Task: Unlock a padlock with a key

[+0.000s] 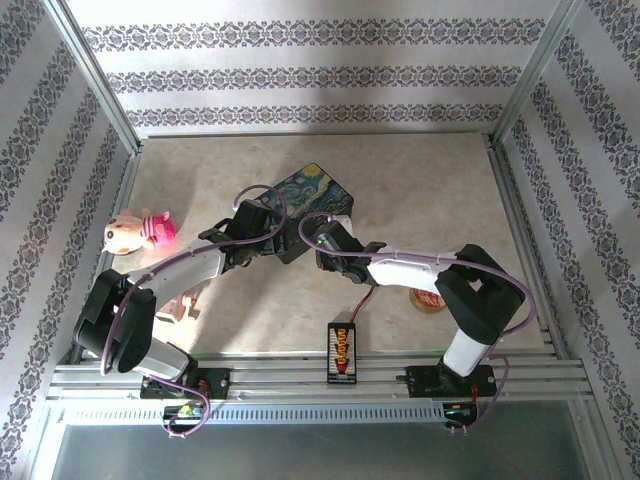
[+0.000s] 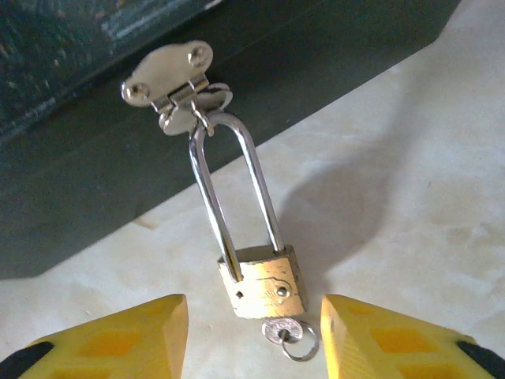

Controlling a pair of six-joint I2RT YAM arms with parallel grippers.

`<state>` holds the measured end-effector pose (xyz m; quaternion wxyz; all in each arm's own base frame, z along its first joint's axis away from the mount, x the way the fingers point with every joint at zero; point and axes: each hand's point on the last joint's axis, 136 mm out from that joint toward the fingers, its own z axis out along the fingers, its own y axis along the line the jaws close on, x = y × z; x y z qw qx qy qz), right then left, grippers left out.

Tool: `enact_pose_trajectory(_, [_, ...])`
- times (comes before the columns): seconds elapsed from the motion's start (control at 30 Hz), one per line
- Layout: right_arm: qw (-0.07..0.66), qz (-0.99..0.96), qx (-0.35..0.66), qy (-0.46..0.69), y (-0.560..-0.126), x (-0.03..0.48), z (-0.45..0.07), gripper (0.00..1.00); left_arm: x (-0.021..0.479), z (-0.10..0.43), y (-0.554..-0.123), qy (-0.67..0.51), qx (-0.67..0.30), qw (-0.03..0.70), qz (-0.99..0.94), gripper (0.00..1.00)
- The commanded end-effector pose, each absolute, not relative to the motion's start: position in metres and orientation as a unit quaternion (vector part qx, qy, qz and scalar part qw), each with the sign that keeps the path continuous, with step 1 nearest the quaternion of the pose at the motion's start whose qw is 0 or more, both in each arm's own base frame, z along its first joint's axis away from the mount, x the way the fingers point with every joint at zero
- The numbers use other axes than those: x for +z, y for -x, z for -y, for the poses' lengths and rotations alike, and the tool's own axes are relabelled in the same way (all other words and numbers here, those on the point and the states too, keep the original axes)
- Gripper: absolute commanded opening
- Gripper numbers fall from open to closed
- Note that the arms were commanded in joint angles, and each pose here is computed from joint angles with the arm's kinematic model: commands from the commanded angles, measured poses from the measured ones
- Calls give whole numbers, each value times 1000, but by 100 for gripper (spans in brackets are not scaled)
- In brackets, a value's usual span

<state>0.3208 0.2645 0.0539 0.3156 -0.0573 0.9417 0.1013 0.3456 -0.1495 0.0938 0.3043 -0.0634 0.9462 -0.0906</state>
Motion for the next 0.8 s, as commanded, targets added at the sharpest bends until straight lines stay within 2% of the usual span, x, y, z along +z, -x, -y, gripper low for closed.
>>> enact_pose_trajectory(0.0, [312,-939,65,134,-321,53,-267,49,71,127,-319,67,-39,250,-965,99])
enact_pose_trajectory(0.23, [299,-937,59,173,-327,42,-278,53,70,130,-320,71,-45,247,-965,99])
enact_pose_trajectory(0.5, [272,-947,51,161,-330,19,-270,57,70,132,-322,71,-47,247,-965,99])
enact_pose_trajectory(0.77, [258,-952,43,161,-329,8,-262,41,69,132,-323,73,-47,244,-966,99])
